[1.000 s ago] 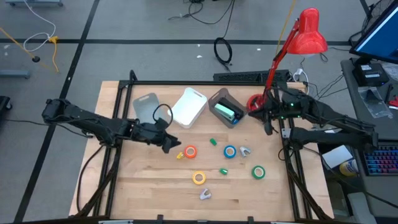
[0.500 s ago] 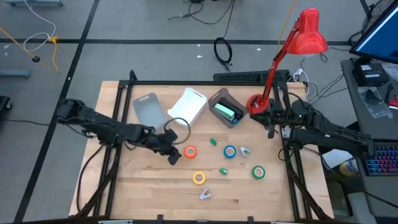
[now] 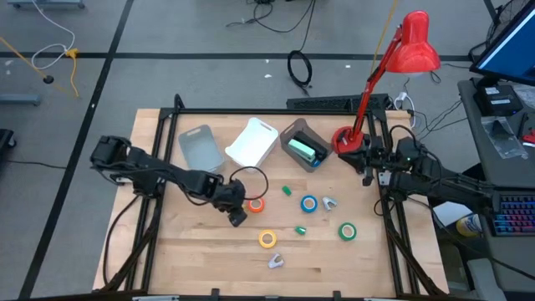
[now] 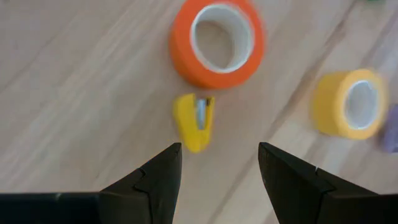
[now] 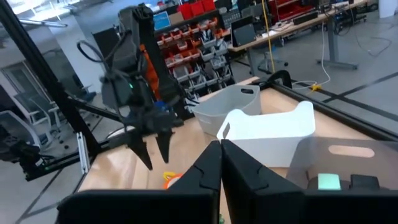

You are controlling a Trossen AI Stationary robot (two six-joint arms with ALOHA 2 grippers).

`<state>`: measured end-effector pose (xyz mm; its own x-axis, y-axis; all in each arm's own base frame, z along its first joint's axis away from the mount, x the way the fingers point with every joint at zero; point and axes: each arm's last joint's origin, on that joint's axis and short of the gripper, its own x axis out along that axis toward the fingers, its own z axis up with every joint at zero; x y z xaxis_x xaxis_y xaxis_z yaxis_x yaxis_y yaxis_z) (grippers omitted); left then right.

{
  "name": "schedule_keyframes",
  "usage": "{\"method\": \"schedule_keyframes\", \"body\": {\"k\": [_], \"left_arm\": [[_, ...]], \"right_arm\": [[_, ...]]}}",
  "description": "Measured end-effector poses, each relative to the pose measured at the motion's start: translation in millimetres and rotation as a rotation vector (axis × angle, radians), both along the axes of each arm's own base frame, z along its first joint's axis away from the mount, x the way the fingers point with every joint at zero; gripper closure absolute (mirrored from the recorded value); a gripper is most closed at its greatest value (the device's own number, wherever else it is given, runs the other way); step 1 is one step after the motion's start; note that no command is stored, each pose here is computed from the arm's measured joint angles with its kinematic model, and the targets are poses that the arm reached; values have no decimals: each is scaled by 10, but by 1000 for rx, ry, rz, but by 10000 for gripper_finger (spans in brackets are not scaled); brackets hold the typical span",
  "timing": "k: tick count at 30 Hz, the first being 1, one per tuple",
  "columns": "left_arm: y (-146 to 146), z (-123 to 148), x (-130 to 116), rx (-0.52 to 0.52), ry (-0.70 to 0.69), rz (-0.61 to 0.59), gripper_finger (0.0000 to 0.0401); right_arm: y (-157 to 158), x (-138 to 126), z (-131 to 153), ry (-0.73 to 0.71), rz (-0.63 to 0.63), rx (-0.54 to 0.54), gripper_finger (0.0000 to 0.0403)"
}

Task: Pick and place Stapler, Stapler remover, tape
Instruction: Put the yellow stapler into the black bin

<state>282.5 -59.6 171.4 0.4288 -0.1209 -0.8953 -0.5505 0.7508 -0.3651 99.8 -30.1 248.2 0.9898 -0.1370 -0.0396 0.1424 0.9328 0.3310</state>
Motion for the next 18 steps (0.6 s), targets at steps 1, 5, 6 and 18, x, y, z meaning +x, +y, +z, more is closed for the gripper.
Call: {"method": "schedule_keyframes", "body": {"k": [1,5,6,18], "left_arm": [[9,-34,13,-4,11,-7,185],[28,-141,48,-19,46,-27,185],[29,-164,52,-18,55,-28,185],[26,-195,106,-3,19,-21,185]], "right_arm": [[0,-1,-2,1,0,1,401],[0,0,-4,3,-1,5,402],[0,0,-4,3,-1,5,402],[-1,0,-7,3,-3,28,402]]}}
